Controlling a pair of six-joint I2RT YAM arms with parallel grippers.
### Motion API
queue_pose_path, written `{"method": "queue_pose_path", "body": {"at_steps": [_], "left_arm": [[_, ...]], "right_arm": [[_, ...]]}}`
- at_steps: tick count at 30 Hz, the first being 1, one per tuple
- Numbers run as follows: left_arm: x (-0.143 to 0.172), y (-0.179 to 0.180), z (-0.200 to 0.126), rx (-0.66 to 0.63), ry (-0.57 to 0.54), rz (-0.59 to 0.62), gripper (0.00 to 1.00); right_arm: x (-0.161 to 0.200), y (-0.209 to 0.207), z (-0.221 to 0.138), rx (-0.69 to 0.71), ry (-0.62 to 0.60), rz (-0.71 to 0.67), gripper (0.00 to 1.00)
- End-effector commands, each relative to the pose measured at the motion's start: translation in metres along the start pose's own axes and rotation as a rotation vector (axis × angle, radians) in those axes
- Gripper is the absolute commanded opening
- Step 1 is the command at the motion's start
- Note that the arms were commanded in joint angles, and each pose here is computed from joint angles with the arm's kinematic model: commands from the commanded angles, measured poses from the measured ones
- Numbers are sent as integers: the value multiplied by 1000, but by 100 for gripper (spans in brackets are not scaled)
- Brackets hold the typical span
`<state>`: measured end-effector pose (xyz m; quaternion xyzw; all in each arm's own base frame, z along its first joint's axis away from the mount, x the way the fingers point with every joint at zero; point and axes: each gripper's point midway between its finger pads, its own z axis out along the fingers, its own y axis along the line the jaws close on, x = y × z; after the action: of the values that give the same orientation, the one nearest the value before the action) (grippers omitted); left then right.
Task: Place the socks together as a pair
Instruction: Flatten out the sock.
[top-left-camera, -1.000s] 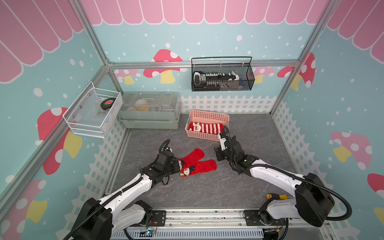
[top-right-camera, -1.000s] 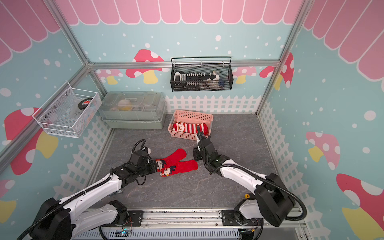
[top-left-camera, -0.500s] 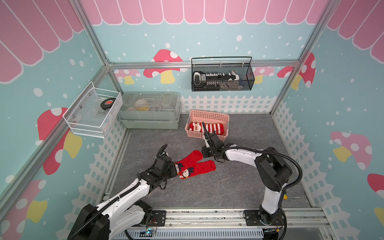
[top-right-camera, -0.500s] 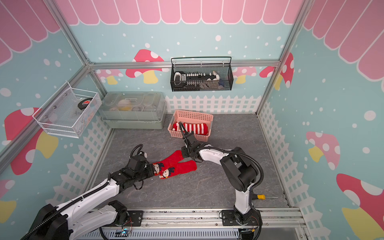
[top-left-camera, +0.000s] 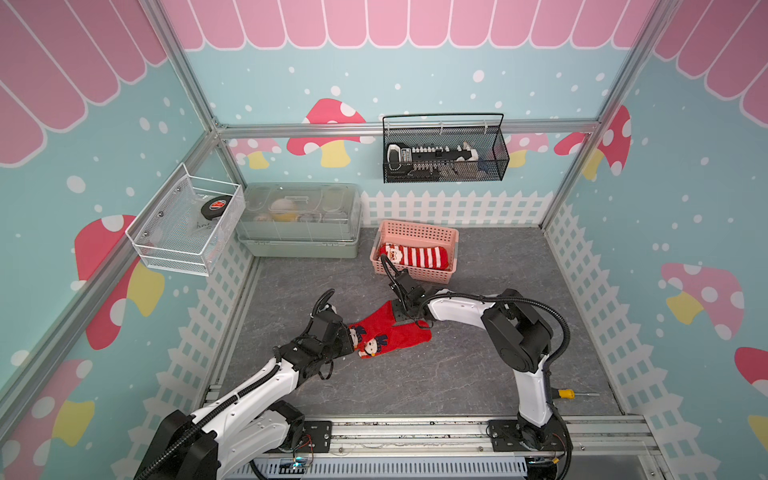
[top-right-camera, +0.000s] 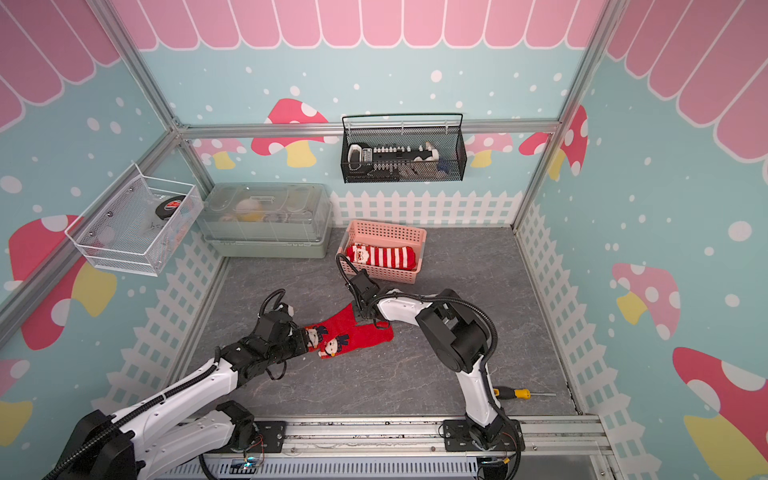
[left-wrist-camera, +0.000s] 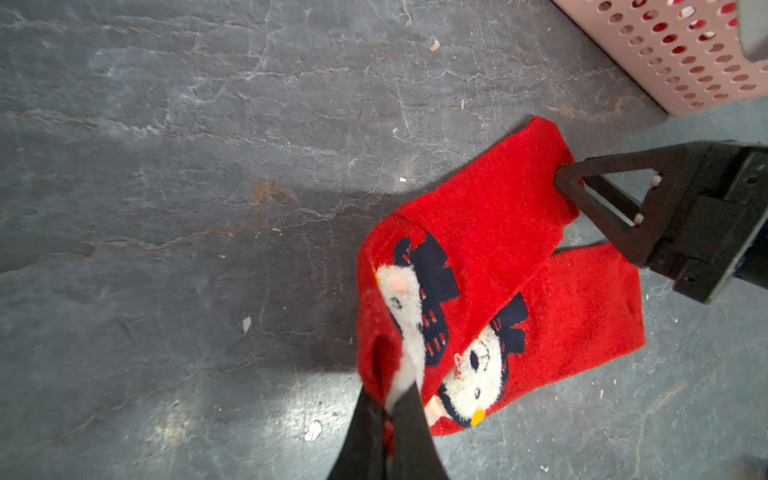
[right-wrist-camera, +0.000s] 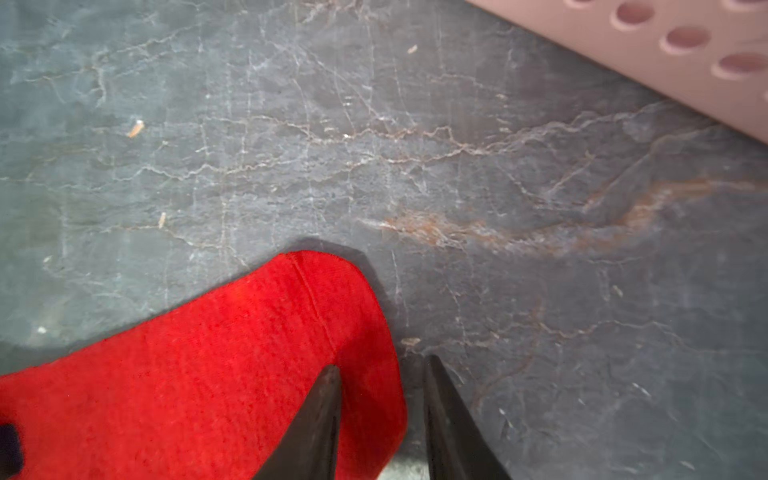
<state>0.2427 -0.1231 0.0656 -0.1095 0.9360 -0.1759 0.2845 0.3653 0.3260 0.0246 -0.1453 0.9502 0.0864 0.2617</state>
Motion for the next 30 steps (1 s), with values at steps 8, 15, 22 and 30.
{"method": "queue_pose_path", "body": {"at_steps": [8,15,22,30], "left_arm": [[-5,0,-5,7,-24,-22,0],[-25,-28,-29,102,-56,28,0],[-13,-44,-28,196,5,63,0],[11,-42,-2,202,101,48,0]], "right_arm": [[18,7,1,54,35,-21,0],[-26,3,-74,18,-195,32,0],[2,-30,-117,-3,-306,185,0],[42,-47,-116,-59,-327,337,0]]}}
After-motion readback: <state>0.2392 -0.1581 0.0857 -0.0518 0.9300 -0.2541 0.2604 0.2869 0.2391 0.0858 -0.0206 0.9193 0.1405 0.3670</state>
